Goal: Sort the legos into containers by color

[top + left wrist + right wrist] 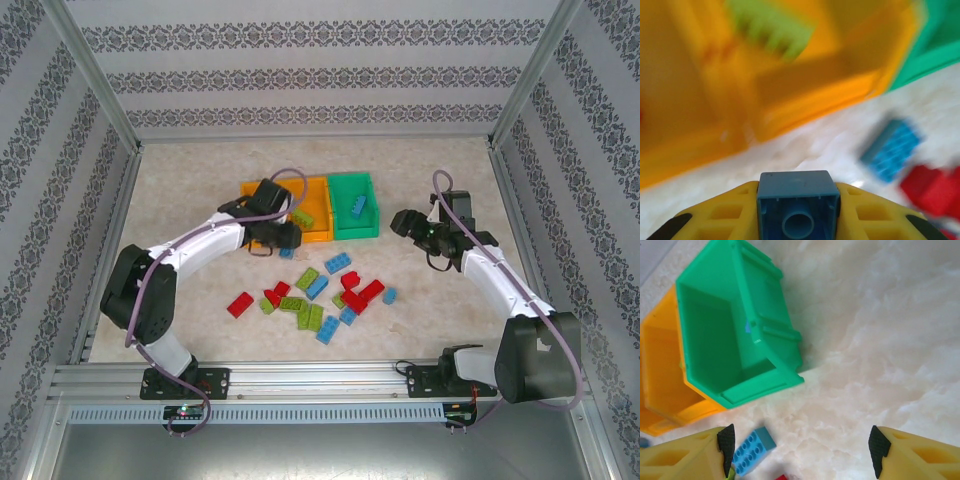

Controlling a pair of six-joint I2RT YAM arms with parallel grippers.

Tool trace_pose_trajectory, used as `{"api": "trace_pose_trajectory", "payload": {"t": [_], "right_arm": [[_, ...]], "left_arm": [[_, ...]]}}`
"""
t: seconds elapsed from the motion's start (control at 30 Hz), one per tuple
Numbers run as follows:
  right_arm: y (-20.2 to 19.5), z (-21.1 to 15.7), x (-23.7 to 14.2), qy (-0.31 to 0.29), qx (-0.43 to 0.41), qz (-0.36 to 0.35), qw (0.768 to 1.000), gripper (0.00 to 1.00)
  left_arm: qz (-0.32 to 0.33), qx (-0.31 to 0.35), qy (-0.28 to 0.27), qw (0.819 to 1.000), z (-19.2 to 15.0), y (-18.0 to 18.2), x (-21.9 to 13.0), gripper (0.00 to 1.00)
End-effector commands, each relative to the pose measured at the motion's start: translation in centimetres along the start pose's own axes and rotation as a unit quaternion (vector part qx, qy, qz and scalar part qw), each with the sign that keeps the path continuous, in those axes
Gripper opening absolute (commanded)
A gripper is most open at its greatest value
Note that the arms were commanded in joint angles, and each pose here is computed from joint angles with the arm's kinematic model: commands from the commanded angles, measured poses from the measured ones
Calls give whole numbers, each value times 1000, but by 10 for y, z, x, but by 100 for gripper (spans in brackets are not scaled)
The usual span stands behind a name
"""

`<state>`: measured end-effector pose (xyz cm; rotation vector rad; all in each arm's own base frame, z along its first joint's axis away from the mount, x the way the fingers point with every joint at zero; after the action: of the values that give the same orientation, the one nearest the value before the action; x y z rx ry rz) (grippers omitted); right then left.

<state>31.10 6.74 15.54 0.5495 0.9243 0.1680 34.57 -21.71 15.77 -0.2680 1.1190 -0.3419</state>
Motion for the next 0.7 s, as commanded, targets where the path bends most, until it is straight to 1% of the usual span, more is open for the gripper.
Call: {"api": "trace_pose_trajectory", "payload": {"t": [0.0,0.13,0.23,0.33,0.5,0.57,0.6,0.67], "right_arm": [[-2,-17,4,23,-25,-7,999,73],[-2,-38,8,51,-60,-26,997,73],[-1,-50,10,65,-81,-32,994,73],[1,-59,14,73,-99,-33,992,74],[3,-66,21,85,-115,-38,989,75],[6,-67,24,88,-119,-35,988,74],[9,-68,25,89,-124,-32,988,75],[15,-68,27,89,-138,-27,986,76]], "left_arm": [[-63,29,-16,997,32,-41,1,27],[-121,25,-10,992,66,-79,19,27],[-136,16,-12,991,84,-96,34,27],[-150,4,-6,989,94,-107,51,27],[-150,-8,-2,989,106,-112,73,27],[-143,-14,-4,990,110,-111,80,28],[-138,-18,-4,990,111,-110,83,30],[-134,-20,-8,991,113,-109,86,38]]}}
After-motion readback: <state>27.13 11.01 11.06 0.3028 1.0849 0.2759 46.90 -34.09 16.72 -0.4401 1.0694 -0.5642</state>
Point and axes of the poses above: each hand's point on the last joint's axis, 136 mm out from that joint toward the fingers, its own x axis out along the fingers, its own y axis along the line the jaws close on, z = x × y, the point moved 4 cm from there along -x, back along the fingers, and after that the axes turned 7 degrees about -x, right-handed, at the moved point
